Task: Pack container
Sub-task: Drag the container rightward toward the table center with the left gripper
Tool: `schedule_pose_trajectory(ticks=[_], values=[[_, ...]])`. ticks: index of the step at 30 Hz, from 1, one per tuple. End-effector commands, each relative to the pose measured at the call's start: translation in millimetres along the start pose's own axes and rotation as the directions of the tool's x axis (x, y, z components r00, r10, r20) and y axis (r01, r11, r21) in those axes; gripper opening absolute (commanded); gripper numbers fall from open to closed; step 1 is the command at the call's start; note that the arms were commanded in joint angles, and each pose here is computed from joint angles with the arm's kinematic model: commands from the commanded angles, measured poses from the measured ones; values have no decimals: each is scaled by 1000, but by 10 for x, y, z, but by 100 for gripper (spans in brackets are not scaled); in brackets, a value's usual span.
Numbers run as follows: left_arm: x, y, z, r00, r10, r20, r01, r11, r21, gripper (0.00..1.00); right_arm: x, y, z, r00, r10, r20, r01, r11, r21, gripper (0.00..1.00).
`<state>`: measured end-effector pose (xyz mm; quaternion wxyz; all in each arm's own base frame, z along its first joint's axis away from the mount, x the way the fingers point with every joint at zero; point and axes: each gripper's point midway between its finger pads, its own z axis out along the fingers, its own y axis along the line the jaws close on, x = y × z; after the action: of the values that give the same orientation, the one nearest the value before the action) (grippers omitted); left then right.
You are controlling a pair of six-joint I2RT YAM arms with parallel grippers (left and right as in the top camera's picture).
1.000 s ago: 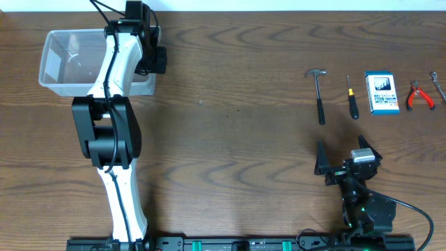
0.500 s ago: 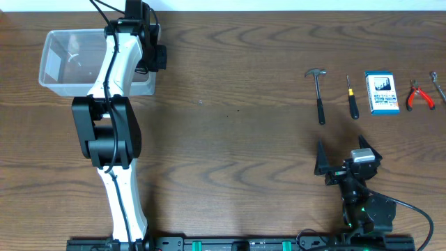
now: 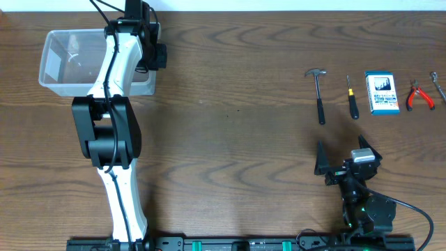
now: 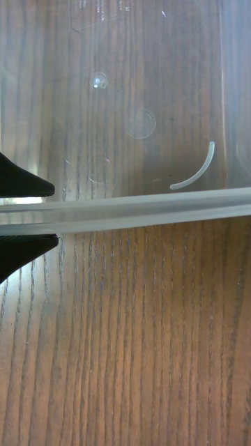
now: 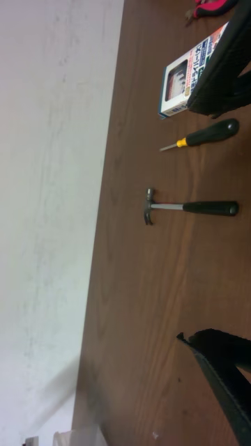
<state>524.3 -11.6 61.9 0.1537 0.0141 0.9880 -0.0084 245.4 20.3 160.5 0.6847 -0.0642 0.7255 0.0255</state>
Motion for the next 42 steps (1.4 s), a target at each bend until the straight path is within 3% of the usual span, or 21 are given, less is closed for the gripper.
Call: schedule_pose_trajectory(ticks=[1, 17, 42], values=[[-47, 13, -141, 1000, -1, 27, 1, 1000, -11, 6, 7, 20, -1, 1000, -9, 0, 9, 1000, -7, 99], [-99, -412, -301, 995, 75, 62, -77, 997, 23, 6, 7, 20, -1, 1000, -9, 0, 9, 1000, -7, 99], [-42, -712, -443, 994, 91, 60, -94, 995, 43, 6, 7, 20, -1, 1000, -9, 0, 9, 1000, -7, 99]])
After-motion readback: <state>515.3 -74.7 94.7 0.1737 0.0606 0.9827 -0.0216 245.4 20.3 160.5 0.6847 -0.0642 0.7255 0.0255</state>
